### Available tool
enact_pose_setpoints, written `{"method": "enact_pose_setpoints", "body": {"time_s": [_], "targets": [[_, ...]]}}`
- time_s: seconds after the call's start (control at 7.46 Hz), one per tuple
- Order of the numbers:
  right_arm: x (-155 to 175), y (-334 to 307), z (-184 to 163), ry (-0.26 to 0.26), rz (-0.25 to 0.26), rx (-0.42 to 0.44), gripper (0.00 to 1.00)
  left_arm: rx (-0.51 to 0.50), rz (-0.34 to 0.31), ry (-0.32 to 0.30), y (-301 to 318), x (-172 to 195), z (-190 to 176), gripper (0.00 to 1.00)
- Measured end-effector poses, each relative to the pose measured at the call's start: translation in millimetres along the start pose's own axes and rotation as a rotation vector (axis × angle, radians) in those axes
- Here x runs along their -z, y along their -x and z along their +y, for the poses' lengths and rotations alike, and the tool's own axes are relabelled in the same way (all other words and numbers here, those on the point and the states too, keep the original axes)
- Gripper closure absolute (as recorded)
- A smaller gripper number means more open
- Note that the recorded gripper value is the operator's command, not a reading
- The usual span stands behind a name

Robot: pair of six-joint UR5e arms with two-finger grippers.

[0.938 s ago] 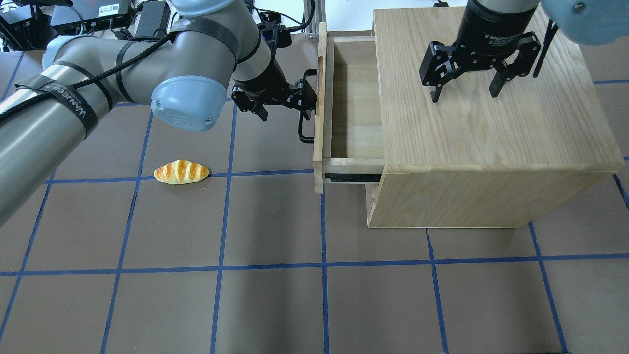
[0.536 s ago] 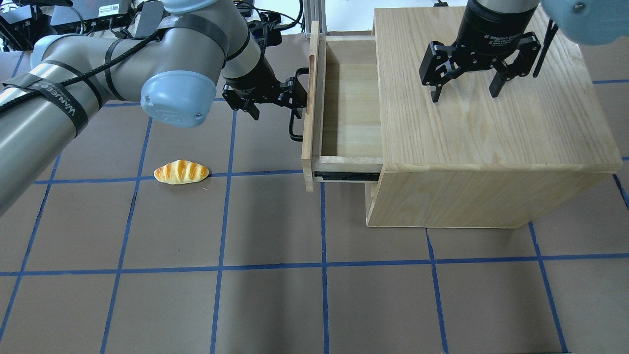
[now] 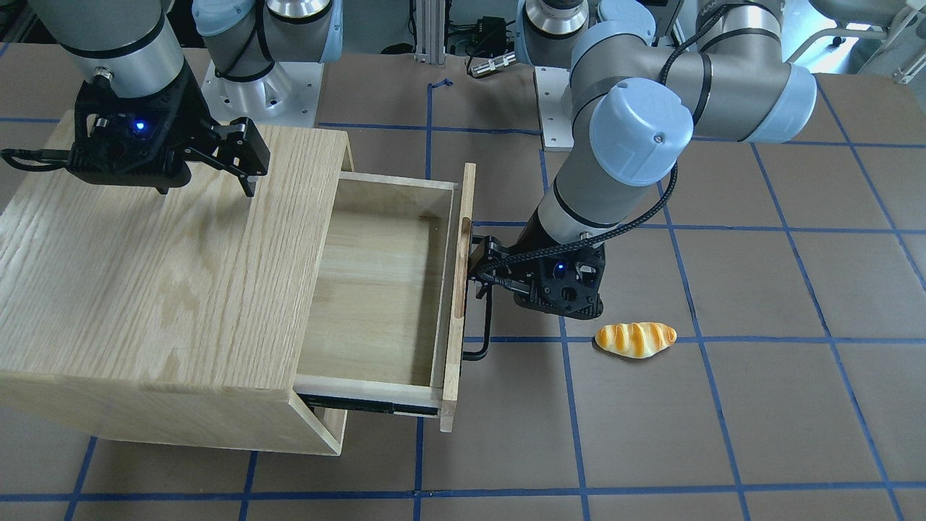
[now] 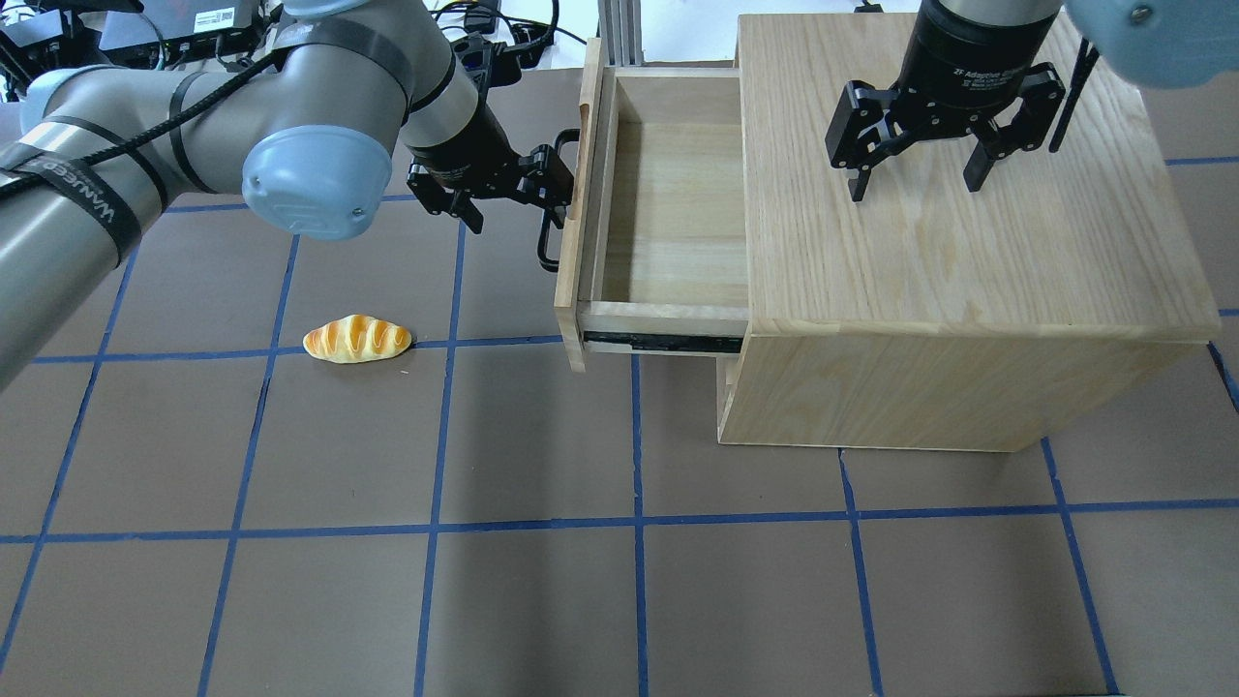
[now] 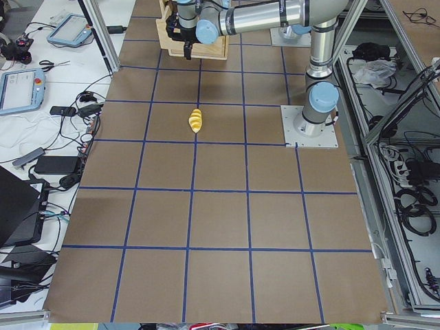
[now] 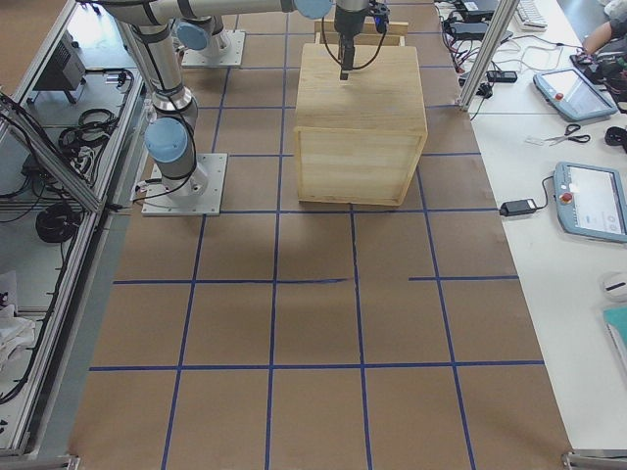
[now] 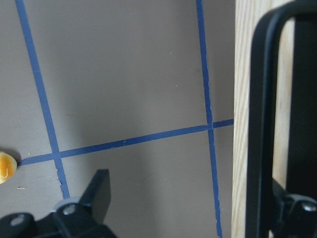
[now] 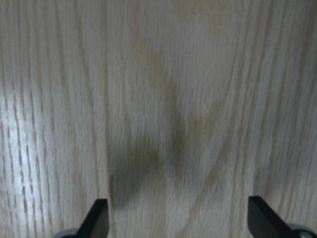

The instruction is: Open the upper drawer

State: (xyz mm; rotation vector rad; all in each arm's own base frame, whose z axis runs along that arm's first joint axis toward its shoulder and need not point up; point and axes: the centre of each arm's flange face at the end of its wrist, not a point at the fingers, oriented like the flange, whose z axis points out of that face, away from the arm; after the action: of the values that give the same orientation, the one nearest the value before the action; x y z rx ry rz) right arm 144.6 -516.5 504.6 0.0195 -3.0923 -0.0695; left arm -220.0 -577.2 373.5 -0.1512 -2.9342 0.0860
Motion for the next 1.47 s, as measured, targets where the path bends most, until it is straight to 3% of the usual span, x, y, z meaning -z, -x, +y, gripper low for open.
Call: {"method": "enact_pose_setpoints", "body": {"time_s": [1.07,1.47], "targets": [[0,0,0,-0.001,0.0,0.001,0.0,0.016,0.006,0.031,3,15,10,0.0],[0,0,0,0.0,0.0,0.0,0.0,0.017,0.002,0.041,4,48,24,0.0]]}}
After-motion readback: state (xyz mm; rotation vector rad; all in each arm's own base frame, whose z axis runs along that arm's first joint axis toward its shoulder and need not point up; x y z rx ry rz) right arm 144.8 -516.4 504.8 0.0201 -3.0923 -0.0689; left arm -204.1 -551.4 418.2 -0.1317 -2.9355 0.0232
